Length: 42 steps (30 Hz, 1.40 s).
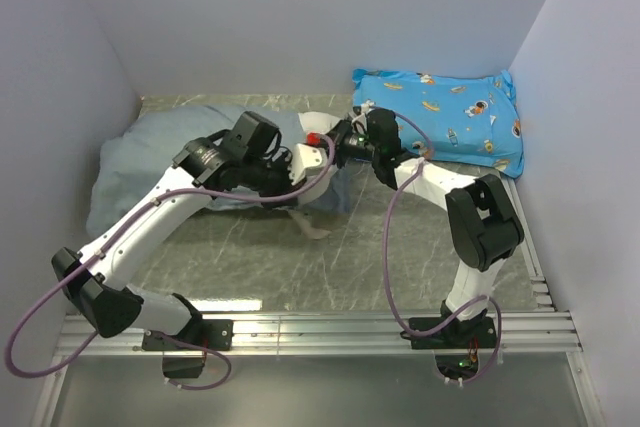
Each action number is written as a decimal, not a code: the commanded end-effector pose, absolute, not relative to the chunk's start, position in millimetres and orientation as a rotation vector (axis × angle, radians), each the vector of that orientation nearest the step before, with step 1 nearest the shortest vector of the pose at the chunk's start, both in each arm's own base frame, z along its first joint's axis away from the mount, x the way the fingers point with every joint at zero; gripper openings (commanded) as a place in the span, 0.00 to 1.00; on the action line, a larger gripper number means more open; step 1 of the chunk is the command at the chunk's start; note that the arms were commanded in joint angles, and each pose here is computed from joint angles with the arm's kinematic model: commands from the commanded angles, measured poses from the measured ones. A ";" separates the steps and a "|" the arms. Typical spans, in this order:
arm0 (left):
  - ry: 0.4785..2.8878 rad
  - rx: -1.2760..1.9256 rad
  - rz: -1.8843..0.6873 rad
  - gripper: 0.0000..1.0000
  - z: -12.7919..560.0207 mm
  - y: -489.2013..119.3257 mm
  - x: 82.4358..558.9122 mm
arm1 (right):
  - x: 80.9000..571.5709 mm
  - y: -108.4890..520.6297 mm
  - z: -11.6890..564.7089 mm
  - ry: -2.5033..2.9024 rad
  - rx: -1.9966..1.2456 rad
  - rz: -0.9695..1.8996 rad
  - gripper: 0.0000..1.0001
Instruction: Put the pillow into the pillowcase
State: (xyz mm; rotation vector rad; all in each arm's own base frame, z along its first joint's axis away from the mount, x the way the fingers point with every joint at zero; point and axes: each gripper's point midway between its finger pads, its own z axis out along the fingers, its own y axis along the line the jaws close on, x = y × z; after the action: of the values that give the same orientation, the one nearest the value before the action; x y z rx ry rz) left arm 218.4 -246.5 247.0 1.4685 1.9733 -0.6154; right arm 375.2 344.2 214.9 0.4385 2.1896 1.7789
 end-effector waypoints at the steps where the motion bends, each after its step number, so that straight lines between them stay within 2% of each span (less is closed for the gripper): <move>1: 1.758 1.680 -1.120 0.00 281.3 -288.9 141.6 | 389.9 364.0 224.4 2.119 0.451 1.758 0.00; 4: 1.803 1.664 -1.040 0.01 269.1 -281.2 151.8 | 376.6 369.3 193.0 2.184 0.420 1.688 0.00; 5: 1.802 1.635 -1.015 0.04 268.3 -281.0 158.0 | 371.2 370.2 183.8 2.196 0.373 1.664 0.00; 6: 1.799 1.587 -0.982 0.09 276.4 -276.4 163.5 | 359.6 372.6 167.5 2.239 0.338 1.635 0.00; 7: 1.830 1.543 -0.945 0.24 279.5 -272.4 168.9 | 352.3 372.0 155.9 2.274 0.309 1.603 0.00; 9: 1.831 1.415 -0.923 0.38 302.6 -258.0 189.3 | 323.5 370.3 130.9 2.338 0.227 1.584 0.00; 10: 1.865 1.296 -1.000 0.47 316.2 -253.1 195.1 | 315.0 369.3 125.4 2.348 0.194 1.577 0.00; 13: 1.939 0.910 -0.956 0.56 339.9 -211.2 256.3 | 286.0 368.1 115.2 2.369 0.024 1.536 0.00; 16: 2.071 0.604 -0.678 0.59 321.3 -168.9 319.3 | 272.0 364.5 114.6 2.368 -0.119 1.495 0.00; 17: 2.165 0.502 -0.513 0.59 297.3 -147.6 344.0 | 267.1 360.6 110.5 2.382 -0.173 1.462 0.00; 20: 2.346 0.436 -0.348 0.57 246.2 -125.4 358.8 | 254.7 350.2 103.0 2.423 -0.242 1.417 0.00; 23: 2.532 0.444 -0.391 0.53 184.6 -132.9 365.2 | 245.3 349.9 104.2 2.425 -0.296 1.432 0.00; 27: 2.547 0.344 -0.440 0.51 176.2 -153.9 393.9 | 240.5 358.2 112.1 2.410 -0.368 1.420 0.00; 30: 2.475 0.319 -0.390 0.57 194.7 -158.2 414.9 | 230.5 366.7 117.1 2.397 -0.452 1.428 0.00; 31: 2.467 0.298 -0.343 0.64 196.6 -154.1 419.0 | 224.5 367.3 115.7 2.421 -0.477 1.425 0.00; 32: 2.459 0.300 -0.327 0.66 200.2 -154.9 421.6 | 218.8 369.3 116.9 2.415 -0.534 1.432 0.02; 33: 2.478 0.305 -0.315 0.67 198.7 -154.7 417.4 | 216.6 373.1 126.2 2.394 -0.572 1.441 0.08; 34: 2.482 0.309 -0.299 0.71 197.6 -153.5 416.4 | 212.6 370.8 127.5 2.410 -0.586 1.447 0.31; 37: 2.454 0.340 -0.257 0.74 203.4 -152.0 412.0 | 222.2 353.1 140.5 2.417 -0.560 1.451 0.72; 39: 2.429 0.370 -0.185 0.75 208.7 -154.9 408.8 | 227.9 334.6 149.5 2.433 -0.493 1.459 0.77; 40: 2.421 0.391 -0.186 0.76 210.8 -159.9 407.2 | 246.6 319.8 154.6 2.406 -0.413 1.444 0.78; 42: 2.418 0.372 -0.033 0.75 207.2 -155.7 409.2 | 257.5 307.5 166.3 2.368 -0.329 1.458 0.84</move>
State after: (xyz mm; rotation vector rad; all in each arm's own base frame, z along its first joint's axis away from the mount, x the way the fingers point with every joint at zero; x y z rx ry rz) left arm 410.2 -159.0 185.3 0.3711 2.4930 -0.2018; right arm 238.9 331.3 130.9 -0.3954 2.4697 1.4399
